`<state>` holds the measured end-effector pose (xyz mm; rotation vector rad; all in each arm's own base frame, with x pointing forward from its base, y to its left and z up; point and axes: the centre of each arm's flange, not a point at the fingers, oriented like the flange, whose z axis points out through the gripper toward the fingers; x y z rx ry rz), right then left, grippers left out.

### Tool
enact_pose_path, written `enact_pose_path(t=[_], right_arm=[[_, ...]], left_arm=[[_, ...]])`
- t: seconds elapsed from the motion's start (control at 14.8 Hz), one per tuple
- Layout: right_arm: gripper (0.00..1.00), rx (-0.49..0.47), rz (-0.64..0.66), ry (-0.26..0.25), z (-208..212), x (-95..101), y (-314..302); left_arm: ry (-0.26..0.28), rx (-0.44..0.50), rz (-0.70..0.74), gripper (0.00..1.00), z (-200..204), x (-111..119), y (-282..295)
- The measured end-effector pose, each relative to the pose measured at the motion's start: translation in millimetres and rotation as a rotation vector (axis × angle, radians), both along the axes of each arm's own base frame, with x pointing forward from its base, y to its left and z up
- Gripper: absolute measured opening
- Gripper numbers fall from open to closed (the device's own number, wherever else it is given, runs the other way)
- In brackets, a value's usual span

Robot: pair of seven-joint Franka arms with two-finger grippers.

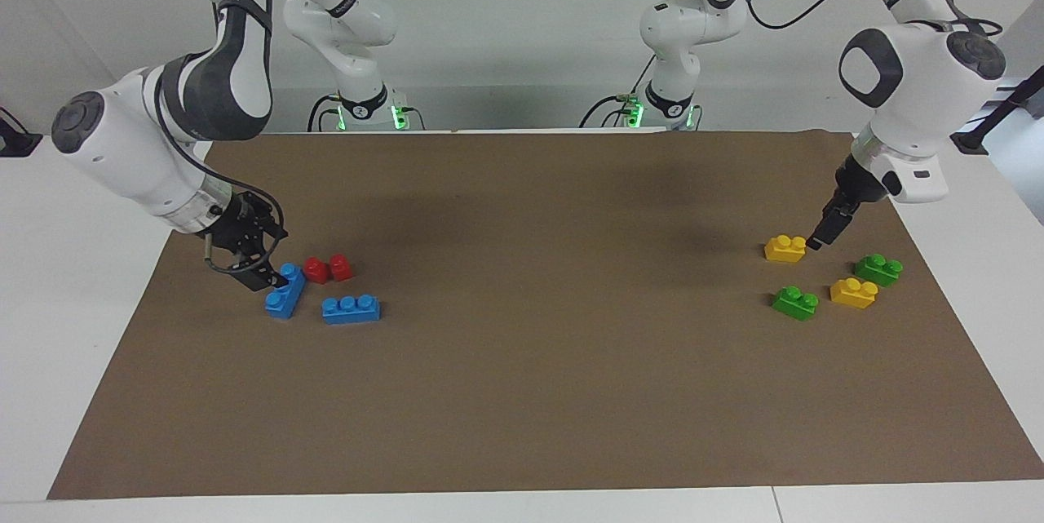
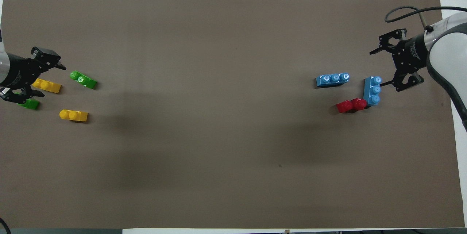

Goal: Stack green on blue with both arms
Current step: 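Lower the left gripper over green brick while the right gripper lowers over blue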

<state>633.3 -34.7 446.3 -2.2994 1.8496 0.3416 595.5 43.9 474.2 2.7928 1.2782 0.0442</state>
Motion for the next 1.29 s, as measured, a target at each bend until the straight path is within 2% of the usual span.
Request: enact_pose_path(t=[0.27,0.47,0.61,0.88,1.29], right_arm=[[1.00,0.012,-0.003,0.021,-38,12.9,18],[1.00,0.013,-0.016,0.050,-62,15.8,11],[1.00,0.010,-0.026,0.048,-70,16.8,7],[1.00,0.058,-0.066,0.069,-96,7.8,11],[1.00,0.052,-0.113,0.045,-114,1.6,-2]], left_arm=[[-0.010,-0.009,0.103,1.00,-35,14,1],[-0.019,-0.012,0.116,1.00,-54,22,2],[-0.024,-0.012,0.119,1.00,-65,26,3],[-0.032,-0.006,0.119,1.00,-95,36,6],[-0.021,0.015,0.113,1.00,-123,41,12]])
